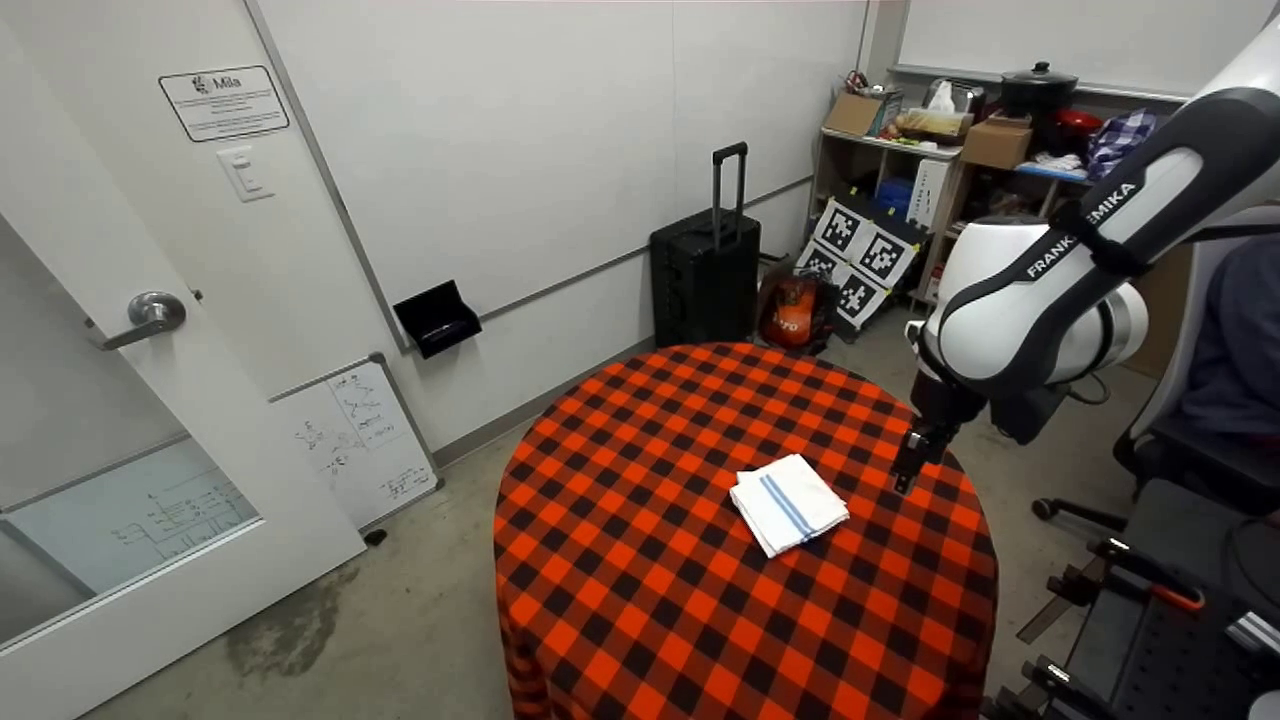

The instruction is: Fold the dishcloth four times

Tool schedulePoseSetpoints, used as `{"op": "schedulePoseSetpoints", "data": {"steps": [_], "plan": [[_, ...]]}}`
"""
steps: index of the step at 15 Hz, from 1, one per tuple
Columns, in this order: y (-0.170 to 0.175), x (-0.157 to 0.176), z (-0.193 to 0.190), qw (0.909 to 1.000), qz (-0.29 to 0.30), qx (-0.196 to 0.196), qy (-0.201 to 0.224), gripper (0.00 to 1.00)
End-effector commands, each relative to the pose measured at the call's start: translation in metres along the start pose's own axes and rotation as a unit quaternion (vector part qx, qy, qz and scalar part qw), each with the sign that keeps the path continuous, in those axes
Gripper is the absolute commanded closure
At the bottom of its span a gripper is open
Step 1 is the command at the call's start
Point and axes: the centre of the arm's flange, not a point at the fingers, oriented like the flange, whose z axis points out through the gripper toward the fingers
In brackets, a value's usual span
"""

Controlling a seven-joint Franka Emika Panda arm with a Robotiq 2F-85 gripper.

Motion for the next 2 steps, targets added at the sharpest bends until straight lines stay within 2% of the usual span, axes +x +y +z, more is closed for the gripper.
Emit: {"op": "schedulePoseSetpoints", "data": {"steps": [1, 2], "plan": [[-0.0002, -0.0005, -0.0004, 1.0, 0.0, 0.0, 0.0, 0.0], [-0.0002, -0.0008, -0.0002, 1.0, 0.0, 0.0, 0.0, 0.0]]}}
